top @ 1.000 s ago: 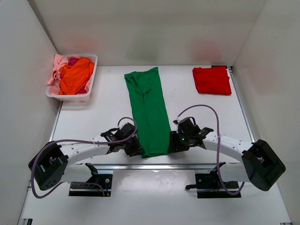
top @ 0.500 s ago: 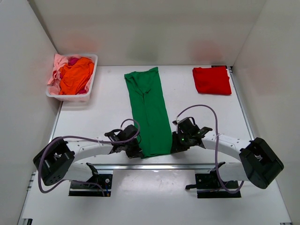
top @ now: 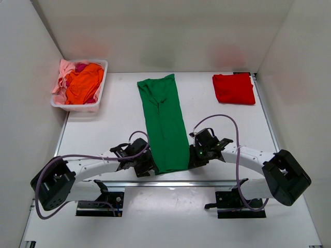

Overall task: Fold and stack the t-shirts
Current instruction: Grab the bottom of the folded rectangular tshirt with both arms, then fold the folded rectangular tshirt in 1/3 of the way

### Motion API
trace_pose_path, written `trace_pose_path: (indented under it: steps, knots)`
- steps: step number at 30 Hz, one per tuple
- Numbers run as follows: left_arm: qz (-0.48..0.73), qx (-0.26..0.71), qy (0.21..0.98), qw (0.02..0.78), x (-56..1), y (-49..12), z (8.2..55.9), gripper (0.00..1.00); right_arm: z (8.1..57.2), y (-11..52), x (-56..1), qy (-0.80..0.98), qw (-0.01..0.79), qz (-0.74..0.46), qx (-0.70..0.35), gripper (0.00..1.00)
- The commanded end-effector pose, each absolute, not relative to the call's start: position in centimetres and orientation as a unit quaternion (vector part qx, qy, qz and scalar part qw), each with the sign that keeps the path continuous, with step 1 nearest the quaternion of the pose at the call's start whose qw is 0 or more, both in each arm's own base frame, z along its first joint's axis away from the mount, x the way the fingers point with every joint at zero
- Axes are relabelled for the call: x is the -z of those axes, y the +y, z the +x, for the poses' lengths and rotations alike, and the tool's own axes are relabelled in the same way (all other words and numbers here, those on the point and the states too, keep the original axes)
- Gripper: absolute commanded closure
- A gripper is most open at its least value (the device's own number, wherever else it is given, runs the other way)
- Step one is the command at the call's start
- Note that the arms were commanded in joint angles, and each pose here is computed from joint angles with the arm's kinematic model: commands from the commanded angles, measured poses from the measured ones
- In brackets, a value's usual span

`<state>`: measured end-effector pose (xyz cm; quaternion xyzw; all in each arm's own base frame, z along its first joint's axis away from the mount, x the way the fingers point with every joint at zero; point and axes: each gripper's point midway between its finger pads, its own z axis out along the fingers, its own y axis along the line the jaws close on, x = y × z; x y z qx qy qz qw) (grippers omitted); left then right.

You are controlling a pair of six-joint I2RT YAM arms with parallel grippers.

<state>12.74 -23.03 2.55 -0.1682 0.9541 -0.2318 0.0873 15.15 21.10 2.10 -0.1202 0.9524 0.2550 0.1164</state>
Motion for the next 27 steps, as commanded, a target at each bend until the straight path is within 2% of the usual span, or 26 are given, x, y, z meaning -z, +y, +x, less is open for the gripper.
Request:
trace_pose_path:
  steps: [1,7,8,10,11,12,22,27]
  knots:
    - [-0.159,0.224,0.956,0.101,-2.2,-23.3,13.5,0.36,16.1,21.7,-3.0,0.948,0.131,-0.131,-0.260,0.93]
    - [-0.128,0.217,0.963,0.093,-1.4,-25.2,13.9,0.37,16.2,21.7,-3.1,0.947,0.133,-0.131,-0.263,0.94]
    - [-0.122,0.216,0.965,0.089,-1.1,-25.4,13.9,0.42,16.2,21.6,-3.0,0.948,0.131,-0.128,-0.262,0.94]
    - [-0.108,0.212,0.968,0.083,-0.8,-25.6,13.9,0.64,16.4,21.6,-3.0,0.947,0.132,-0.124,-0.264,0.94]
    - [-0.106,0.212,0.968,0.080,-0.7,-25.6,13.8,0.90,16.3,21.5,-3.0,0.948,0.130,-0.125,-0.264,0.93]
    - [-0.108,0.217,0.967,0.075,-0.9,-25.7,13.6,1.00,16.3,21.5,-3.1,0.947,0.130,-0.124,-0.265,0.94]
    - [-0.126,0.230,0.965,0.021,-3.8,-22.5,9.8,1.00,13.9,21.5,-5.4,0.941,0.095,-0.173,-0.275,1.00]
    - [-0.133,0.237,0.962,0.020,-5.4,-21.9,10.1,1.00,13.5,21.6,-7.1,0.935,0.076,-0.201,-0.281,1.00]
